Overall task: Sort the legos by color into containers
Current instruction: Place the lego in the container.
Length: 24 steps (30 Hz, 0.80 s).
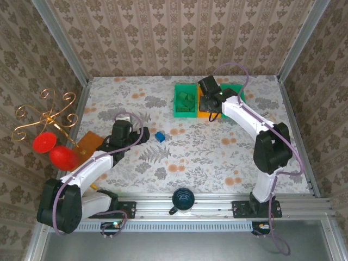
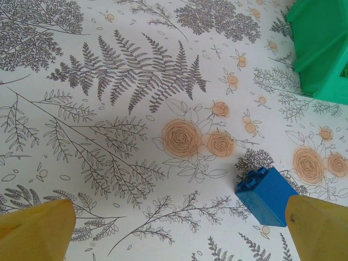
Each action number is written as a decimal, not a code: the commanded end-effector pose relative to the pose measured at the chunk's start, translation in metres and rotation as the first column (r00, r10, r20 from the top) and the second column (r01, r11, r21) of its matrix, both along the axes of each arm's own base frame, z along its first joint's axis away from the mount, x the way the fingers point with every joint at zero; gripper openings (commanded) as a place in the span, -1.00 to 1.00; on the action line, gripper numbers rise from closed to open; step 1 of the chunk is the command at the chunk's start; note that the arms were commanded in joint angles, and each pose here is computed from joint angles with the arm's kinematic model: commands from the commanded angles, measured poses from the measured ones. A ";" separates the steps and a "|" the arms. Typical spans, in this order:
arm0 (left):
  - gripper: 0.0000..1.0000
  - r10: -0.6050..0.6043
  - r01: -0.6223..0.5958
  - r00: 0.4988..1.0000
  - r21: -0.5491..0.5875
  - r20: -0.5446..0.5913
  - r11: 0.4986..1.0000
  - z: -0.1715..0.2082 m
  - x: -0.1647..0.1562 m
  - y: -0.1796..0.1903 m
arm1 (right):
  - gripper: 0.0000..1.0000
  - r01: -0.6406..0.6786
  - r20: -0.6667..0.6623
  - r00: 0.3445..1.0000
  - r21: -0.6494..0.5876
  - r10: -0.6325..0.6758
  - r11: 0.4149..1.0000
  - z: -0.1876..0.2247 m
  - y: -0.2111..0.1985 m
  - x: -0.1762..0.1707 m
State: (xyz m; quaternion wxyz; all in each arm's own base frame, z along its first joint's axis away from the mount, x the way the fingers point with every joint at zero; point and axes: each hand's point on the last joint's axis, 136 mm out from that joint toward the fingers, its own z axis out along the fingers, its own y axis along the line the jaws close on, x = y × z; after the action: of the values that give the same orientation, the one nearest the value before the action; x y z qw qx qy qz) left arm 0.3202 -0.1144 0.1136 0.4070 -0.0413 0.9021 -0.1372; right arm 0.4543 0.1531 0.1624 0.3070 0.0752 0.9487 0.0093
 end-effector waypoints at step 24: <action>1.00 -0.082 0.082 0.997 0.005 -0.003 0.997 -0.002 -0.005 -0.015 | 0.22 0.034 0.012 0.999 -0.087 -0.033 0.996 -0.039 -0.024 0.108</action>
State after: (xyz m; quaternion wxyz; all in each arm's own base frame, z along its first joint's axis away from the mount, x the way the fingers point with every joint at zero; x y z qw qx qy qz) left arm 0.3164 -0.1246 0.1134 0.4009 -0.0229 0.9031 -0.1518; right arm 0.5612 0.1325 0.1168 0.3146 0.0801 0.9455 -0.0277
